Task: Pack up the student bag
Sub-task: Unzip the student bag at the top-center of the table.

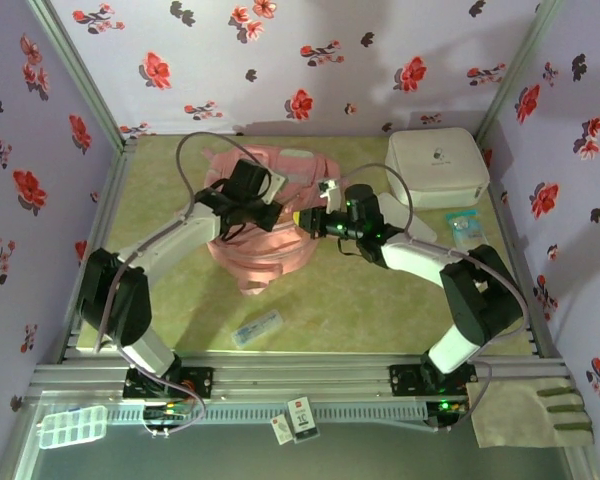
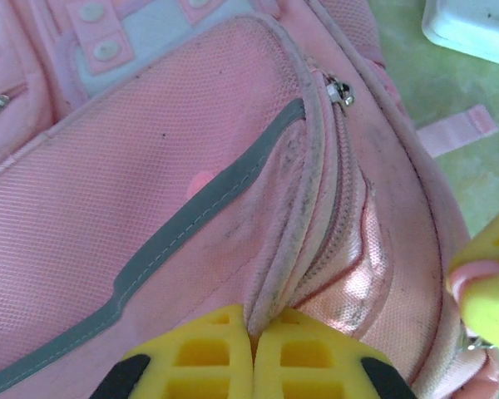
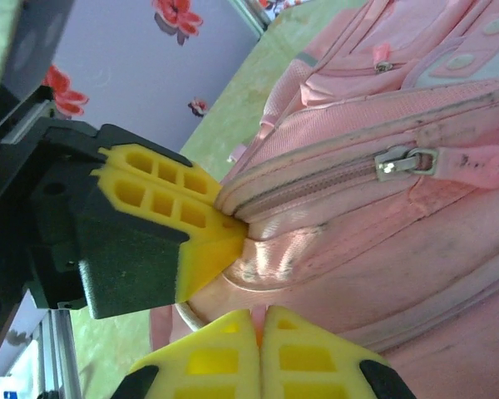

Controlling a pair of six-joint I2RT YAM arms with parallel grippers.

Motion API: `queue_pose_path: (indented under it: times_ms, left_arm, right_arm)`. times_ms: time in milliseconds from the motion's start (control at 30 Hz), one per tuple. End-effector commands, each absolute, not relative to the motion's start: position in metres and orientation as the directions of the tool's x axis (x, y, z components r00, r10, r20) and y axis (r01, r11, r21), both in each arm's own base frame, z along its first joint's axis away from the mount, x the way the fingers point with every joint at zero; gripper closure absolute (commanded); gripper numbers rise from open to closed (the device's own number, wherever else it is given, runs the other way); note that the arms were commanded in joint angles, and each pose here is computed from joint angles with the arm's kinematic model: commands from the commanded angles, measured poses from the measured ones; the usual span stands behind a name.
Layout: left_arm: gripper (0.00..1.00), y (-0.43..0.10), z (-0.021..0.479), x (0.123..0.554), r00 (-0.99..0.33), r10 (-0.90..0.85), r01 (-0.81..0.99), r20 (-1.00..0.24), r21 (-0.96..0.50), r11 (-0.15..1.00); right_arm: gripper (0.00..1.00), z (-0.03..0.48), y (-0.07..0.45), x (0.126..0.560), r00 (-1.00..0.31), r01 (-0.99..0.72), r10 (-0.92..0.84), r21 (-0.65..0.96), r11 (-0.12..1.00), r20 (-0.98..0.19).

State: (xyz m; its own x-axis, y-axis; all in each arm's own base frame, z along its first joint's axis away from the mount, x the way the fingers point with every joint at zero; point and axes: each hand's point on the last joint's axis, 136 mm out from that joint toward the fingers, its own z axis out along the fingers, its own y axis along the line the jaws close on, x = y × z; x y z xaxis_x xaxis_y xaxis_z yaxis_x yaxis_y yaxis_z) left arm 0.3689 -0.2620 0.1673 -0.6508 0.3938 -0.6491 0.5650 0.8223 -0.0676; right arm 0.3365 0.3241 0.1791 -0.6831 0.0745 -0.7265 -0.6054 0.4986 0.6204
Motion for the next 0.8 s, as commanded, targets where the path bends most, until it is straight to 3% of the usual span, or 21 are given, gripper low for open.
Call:
queue_pose_path:
  times_ms: [0, 267, 500, 767]
  left_arm:
    - [1.0, -0.301, 0.217, 0.398, -0.589, 0.237, 0.569, -0.773, -0.188, 0.8]
    - [1.0, -0.315, 0.216, 0.406, -0.606, 0.189, 0.572, -0.773, -0.258, 0.779]
    - [1.0, -0.299, 0.224, 0.395, -0.562, 0.205, 0.594, -0.801, -0.219, 0.774]
    - [1.0, -0.291, 0.237, 0.384, -0.491, 0.227, 0.633, -0.841, -0.165, 0.756]
  right_arm:
    - [1.0, 0.206, 0.338, 0.312, -0.657, -0.668, 0.103, 0.64, 0.379, -0.747]
    - [0.98, 0.195, 0.34, 0.302, -0.65, -0.667, 0.137, 0.648, 0.368, -0.748]
    - [0.46, 0.214, 0.276, 0.337, -0.682, -0.483, 0.334, 0.744, 0.461, -0.65]
    - [0.25, 0.21, 0.26, 0.363, -0.781, -0.265, 0.41, 0.844, 0.467, -0.472]
